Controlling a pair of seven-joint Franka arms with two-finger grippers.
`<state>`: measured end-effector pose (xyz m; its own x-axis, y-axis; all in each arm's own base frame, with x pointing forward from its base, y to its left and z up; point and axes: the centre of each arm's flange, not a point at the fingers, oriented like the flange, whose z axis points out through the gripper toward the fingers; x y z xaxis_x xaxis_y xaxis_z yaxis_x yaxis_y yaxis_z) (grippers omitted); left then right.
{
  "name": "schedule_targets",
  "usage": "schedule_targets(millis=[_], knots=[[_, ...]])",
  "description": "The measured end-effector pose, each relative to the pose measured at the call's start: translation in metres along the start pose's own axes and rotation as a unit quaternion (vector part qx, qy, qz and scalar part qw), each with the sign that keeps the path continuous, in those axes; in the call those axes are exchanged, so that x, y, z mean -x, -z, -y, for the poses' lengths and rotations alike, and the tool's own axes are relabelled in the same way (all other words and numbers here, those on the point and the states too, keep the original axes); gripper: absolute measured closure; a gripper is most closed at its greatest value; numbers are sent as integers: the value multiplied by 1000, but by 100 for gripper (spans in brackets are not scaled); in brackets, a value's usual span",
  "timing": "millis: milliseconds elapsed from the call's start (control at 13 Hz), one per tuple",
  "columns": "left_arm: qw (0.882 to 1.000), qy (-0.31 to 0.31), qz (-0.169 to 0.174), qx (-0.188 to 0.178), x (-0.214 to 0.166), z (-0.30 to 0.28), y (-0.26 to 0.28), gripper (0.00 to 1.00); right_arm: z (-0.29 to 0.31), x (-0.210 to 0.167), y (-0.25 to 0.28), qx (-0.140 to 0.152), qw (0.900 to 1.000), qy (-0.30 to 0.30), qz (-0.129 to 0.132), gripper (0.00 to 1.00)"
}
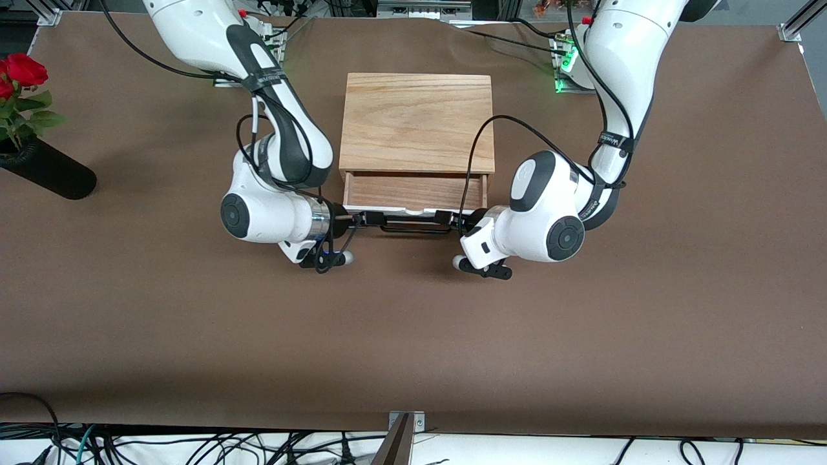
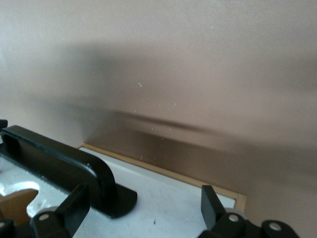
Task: Close drawer with both arms simultaneously
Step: 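Push the drawer front into the box with both grippers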
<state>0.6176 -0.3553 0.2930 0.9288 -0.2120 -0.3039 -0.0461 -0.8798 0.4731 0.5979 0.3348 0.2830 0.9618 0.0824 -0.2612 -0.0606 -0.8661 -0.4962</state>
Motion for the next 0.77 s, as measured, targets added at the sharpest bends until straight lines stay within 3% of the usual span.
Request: schedule_targets(millis=[769], knots=[[999, 5, 43, -2, 8, 7, -2, 0, -6, 35, -7, 0, 999, -1, -42, 0]])
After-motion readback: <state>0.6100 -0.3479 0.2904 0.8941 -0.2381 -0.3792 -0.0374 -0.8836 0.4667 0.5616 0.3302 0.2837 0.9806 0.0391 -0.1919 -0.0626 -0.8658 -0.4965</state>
